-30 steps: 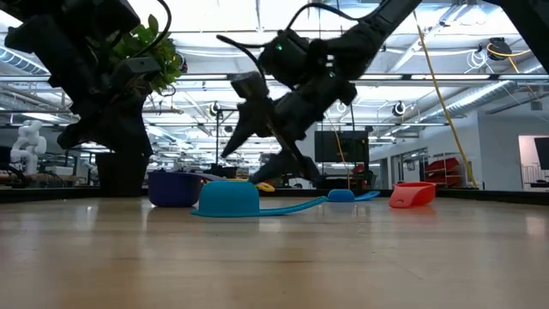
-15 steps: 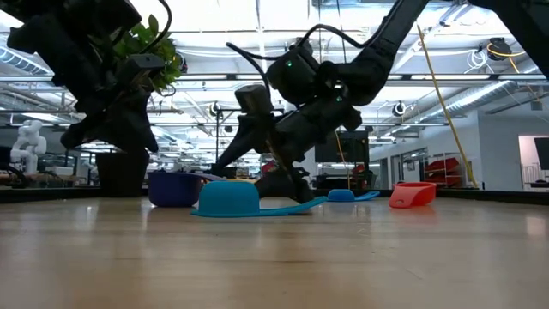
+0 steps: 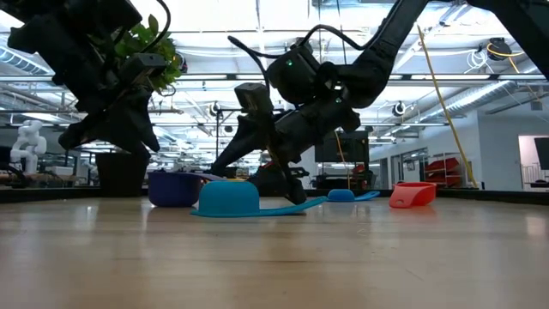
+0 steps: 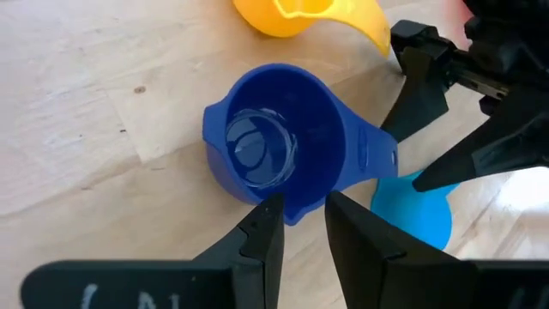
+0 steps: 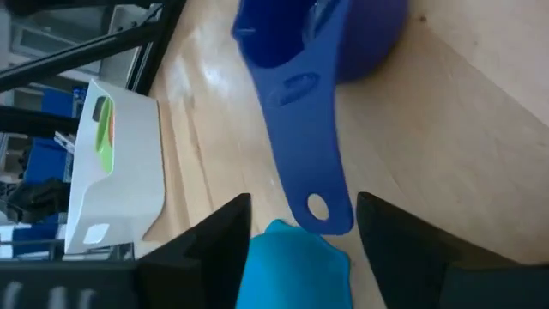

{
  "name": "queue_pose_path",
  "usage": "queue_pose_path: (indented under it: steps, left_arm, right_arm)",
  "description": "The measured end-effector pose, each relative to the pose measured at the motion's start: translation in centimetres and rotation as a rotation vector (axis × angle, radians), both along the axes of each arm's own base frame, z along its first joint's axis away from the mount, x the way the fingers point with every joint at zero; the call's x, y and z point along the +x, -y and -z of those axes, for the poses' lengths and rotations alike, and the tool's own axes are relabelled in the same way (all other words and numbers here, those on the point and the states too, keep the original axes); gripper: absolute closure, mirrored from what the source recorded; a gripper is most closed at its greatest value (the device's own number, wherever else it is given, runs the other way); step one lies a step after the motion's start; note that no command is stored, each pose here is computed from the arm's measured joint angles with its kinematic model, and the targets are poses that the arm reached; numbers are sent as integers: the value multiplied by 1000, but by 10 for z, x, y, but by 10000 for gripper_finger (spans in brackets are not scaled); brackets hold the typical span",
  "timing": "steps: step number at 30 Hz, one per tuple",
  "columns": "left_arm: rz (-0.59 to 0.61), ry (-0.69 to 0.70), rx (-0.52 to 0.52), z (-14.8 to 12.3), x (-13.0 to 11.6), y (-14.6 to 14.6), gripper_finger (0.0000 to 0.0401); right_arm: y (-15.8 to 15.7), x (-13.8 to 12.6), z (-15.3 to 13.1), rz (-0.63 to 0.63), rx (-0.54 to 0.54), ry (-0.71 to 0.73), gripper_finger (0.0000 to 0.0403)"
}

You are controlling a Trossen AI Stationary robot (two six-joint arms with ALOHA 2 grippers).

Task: Nest measuring cups in basket
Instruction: Stack the dark blue measuring cup on top of the green measuring cup in the white bin

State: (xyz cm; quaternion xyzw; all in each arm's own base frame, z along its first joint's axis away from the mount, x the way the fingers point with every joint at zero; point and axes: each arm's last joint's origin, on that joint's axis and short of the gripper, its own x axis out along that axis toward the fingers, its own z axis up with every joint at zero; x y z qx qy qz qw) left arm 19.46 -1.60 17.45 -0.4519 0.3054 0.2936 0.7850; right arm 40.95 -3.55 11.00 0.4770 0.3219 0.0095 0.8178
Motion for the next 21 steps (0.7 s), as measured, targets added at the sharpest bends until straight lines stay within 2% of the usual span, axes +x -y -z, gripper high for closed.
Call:
queue_pose_path:
  steps: [6,13,21]
  left_arm:
    - [-13,3,-7,0,0,0,311]
    - [-11,2,-3,0,0,0,311]
    - [17,11,-19,-3,-1,1,311]
  right_arm:
    - [-1,6,4,-40,28,88,274]
    - [5,8,4,-38,20,129,391]
    - [5,9,2,-19,25,152,400]
